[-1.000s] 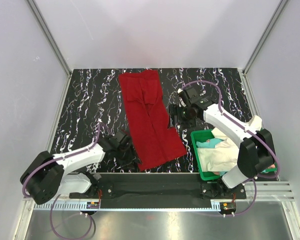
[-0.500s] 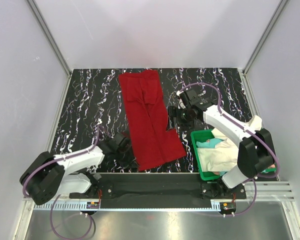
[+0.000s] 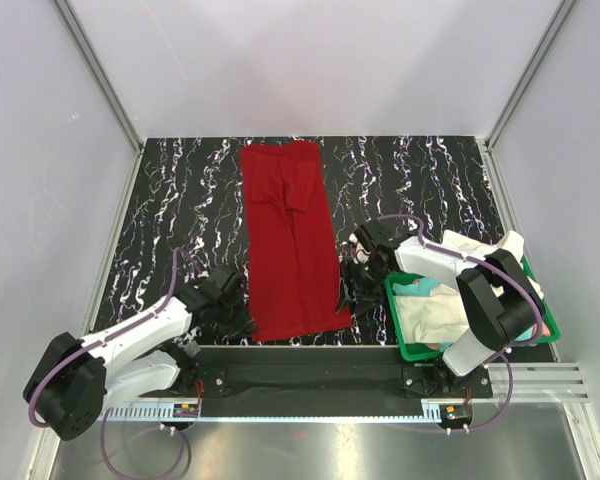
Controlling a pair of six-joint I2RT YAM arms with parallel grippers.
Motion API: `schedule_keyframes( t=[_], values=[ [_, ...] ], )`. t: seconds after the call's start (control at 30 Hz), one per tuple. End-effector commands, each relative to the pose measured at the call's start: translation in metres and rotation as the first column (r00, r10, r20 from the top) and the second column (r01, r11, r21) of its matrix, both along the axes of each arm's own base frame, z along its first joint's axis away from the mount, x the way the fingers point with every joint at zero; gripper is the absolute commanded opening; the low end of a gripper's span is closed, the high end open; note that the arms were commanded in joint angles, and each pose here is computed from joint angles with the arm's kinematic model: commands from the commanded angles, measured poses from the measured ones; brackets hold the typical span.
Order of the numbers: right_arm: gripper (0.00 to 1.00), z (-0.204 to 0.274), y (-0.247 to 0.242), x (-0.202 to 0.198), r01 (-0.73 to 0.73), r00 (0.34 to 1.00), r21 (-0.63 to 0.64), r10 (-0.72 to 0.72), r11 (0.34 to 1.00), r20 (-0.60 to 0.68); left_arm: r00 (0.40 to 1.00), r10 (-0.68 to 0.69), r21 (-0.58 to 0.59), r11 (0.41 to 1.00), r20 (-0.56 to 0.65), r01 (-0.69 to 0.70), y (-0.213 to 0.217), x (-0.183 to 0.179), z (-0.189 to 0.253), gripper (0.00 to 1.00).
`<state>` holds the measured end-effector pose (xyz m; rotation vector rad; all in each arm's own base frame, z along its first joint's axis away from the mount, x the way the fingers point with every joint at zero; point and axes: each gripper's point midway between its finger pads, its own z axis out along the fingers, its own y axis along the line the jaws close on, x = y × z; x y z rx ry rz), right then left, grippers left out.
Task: Fold and stack the t-shirts
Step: Fold the tshirt
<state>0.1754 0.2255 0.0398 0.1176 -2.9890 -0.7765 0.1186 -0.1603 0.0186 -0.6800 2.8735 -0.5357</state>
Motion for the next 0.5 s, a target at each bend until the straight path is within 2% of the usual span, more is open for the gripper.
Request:
schedule_keyframes(
  t=[0.0,0.13,0.47],
  values=[
    [0.61,0.001,0.009,-0.014,0.02,0.999,0.07,-0.018,0.997,-0.032,0.998,-0.054,-0.063,0.997,0.024,0.055,-0.013,0.002,0.005,0.34],
    [0.61,-0.011,0.003,-0.027,0.041,0.997,0.055,-0.037,0.998,-0.065,0.998,-0.054,-0.057,0.997,0.015,0.054,-0.011,0.0,0.001,0.51],
    [0.6,-0.022,0.007,-0.015,0.067,0.997,0.032,-0.065,0.997,-0.048,0.997,-0.072,-0.038,0.997,-0.016,0.071,-0.007,-0.007,-0.011,0.47]
  ],
)
